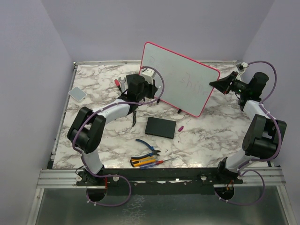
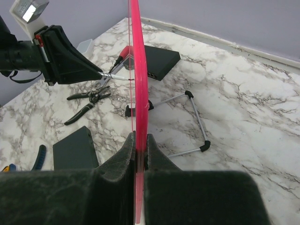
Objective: Write a sentence on the whiteboard
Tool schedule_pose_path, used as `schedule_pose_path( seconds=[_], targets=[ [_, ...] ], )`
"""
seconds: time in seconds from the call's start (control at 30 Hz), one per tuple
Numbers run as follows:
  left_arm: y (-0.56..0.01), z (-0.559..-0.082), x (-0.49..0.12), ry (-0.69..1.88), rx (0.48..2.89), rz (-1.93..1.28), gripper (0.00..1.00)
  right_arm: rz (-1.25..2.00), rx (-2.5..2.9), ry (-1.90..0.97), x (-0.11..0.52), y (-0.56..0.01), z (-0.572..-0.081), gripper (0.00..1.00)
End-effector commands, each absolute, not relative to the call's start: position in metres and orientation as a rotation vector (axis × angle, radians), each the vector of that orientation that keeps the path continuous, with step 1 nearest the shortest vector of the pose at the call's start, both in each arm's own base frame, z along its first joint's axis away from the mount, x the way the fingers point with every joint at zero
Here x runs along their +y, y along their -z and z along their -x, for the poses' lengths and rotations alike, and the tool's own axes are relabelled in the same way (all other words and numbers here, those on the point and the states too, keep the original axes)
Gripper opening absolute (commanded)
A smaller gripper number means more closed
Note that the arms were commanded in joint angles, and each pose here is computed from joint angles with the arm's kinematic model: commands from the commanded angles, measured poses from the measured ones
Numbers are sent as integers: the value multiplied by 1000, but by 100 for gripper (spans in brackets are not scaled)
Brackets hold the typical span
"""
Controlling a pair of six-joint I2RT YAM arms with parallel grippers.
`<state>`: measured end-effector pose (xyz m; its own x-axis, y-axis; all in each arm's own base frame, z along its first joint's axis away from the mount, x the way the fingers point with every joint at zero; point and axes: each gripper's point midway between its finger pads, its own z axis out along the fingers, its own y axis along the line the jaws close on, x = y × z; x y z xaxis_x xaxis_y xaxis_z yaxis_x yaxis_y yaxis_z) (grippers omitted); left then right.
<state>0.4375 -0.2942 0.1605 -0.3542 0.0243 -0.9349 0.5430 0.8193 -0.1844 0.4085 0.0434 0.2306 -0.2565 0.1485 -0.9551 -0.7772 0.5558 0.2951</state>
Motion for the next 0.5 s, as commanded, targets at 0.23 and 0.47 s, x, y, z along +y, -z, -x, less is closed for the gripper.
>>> schedule_pose_path(
  seconds=[0.23,0.47],
  targets=[
    [-162,-441,-311,599,1855,-451,0,537,1637,-981,49,-211,-410,1],
    [-153,-435,-317,609,1872,-474,0,541,1635,-980,50,-212,-410,1]
  ],
)
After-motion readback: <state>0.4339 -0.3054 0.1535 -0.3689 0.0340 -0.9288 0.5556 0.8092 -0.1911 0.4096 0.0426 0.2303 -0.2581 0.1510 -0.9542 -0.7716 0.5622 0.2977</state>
